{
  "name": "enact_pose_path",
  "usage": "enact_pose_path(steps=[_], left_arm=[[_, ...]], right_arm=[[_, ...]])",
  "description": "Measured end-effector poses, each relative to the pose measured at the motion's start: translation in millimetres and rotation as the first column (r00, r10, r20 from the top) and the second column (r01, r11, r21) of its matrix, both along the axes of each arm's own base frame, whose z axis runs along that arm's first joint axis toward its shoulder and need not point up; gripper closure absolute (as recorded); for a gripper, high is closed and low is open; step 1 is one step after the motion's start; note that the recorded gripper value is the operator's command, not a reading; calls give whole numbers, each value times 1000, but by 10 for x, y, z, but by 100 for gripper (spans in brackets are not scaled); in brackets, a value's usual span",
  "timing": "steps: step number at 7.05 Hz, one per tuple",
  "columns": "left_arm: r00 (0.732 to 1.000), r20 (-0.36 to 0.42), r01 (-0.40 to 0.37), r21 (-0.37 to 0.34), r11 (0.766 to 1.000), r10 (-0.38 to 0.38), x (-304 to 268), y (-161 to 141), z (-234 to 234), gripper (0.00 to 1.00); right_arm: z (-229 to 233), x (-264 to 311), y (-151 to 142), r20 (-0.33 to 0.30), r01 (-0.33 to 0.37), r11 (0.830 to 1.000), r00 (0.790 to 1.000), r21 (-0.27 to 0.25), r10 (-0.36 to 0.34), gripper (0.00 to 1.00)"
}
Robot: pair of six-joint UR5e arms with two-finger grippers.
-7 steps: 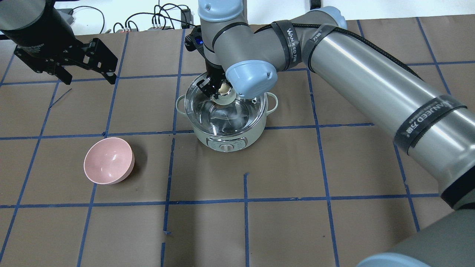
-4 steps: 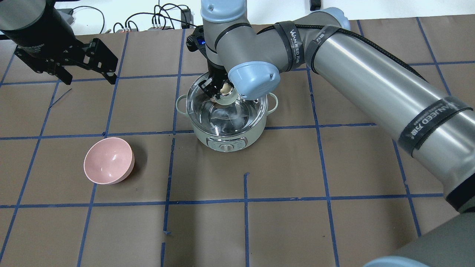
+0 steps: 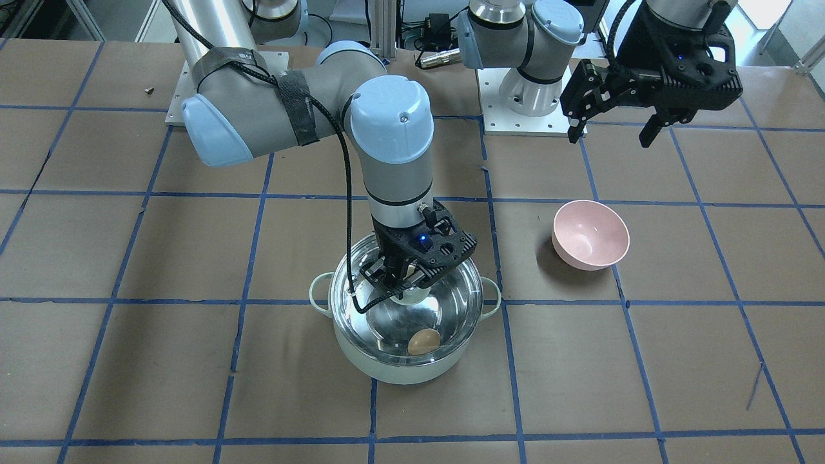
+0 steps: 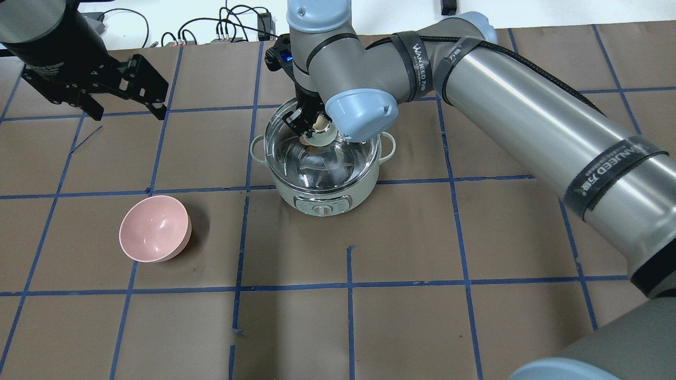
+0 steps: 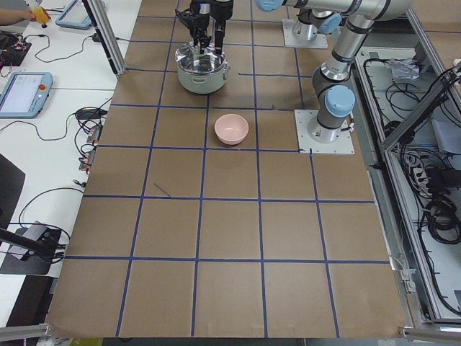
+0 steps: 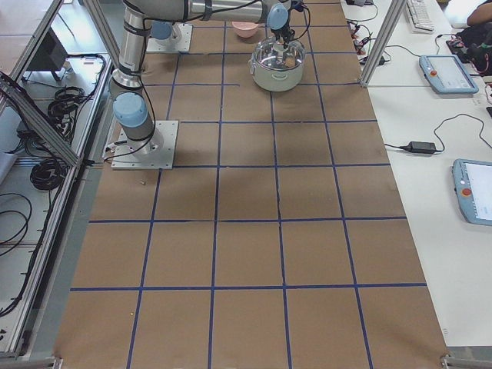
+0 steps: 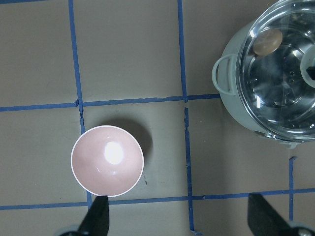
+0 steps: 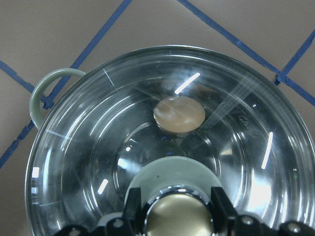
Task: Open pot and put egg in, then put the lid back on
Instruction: 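Lower the glass lid onto the pot with the right gripper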
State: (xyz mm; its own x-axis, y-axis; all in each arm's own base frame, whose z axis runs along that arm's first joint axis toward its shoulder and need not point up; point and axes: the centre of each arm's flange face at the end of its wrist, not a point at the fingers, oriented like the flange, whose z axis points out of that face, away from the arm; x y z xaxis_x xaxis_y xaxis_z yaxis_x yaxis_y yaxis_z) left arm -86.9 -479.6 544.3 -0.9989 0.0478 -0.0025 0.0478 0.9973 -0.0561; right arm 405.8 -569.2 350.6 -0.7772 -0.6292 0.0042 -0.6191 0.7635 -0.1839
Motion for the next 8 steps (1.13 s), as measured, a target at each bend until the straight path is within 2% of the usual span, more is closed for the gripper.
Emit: enact_pose_path(steps=[2, 3, 7, 8], left_arm=[[1000, 0, 0, 0, 1000, 0, 0, 0, -1, 0], [1000, 0, 0, 0, 1000, 0, 0, 0, 0, 0], [1000, 0, -1, -1, 1000, 1, 3, -2, 1, 0], [1000, 0, -1, -1, 1000, 1, 6, -3, 1, 0]], right_arm=[[-22, 2, -3, 2, 0, 1000, 1000, -5, 0, 31], [-29, 0, -2, 3, 2, 1000, 1000, -6, -2, 26], [-46, -26, 7, 4, 7, 1000, 1000, -3, -7, 24], [-39, -30, 9, 5, 9, 1000, 1000, -3, -9, 15]])
